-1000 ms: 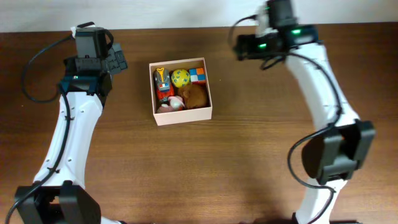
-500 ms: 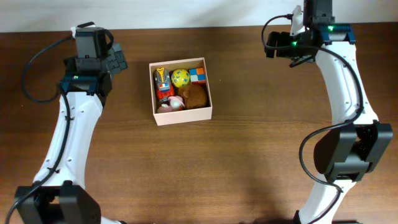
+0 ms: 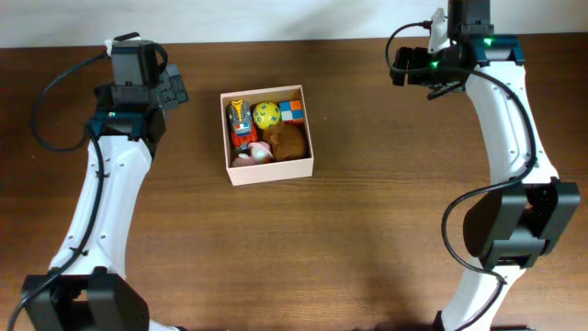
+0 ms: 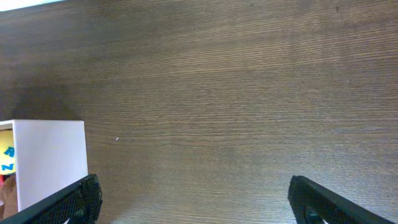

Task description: Pack container

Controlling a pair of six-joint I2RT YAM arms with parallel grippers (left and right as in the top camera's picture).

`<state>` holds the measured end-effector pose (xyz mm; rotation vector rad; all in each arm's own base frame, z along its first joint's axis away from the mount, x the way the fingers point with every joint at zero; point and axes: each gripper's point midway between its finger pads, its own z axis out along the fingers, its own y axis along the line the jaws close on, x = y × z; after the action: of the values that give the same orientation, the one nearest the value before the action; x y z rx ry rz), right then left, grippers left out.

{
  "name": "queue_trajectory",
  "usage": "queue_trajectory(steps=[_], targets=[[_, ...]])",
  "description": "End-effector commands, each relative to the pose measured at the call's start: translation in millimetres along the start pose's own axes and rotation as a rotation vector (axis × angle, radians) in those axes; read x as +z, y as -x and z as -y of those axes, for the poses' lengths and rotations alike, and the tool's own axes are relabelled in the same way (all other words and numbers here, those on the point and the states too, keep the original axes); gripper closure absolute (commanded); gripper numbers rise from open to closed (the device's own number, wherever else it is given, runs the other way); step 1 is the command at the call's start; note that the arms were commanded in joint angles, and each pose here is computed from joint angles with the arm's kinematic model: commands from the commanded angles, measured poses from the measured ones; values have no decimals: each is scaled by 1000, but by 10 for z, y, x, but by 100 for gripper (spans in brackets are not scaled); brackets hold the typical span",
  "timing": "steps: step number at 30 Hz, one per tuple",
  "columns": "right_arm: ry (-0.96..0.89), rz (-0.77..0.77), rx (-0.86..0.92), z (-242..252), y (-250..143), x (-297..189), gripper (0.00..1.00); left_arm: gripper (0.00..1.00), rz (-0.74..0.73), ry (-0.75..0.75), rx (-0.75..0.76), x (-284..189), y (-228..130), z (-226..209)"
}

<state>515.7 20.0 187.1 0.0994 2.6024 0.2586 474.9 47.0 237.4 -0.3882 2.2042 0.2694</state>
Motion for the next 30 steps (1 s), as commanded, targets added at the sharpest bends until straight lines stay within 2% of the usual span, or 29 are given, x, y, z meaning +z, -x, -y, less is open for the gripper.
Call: queue_trajectory(steps=[1, 12, 16, 19, 22, 26, 30], targets=[[0, 28, -7, -15, 67, -107, 1, 1, 21, 9, -22, -54, 77, -42], [8, 75, -15, -25, 183, -115, 1, 1, 21, 9, -22, -54, 76, -42], [30, 197, -191, -138, 452, -277, 1, 1, 21, 9, -22, -54, 76, -42], [8, 338, -402, -282, 690, -707, 1, 1, 21, 9, -22, -54, 76, -42], [-29, 468, -557, -429, 805, -1333, 2, 1, 21, 9, -22, -54, 76, -42], [-61, 626, -582, -559, 806, -2200, 1, 1, 21, 9, -22, -54, 76, -42], [-79, 765, -599, -673, 611, -3003, 1, 1, 21, 9, -22, -54, 76, -42]])
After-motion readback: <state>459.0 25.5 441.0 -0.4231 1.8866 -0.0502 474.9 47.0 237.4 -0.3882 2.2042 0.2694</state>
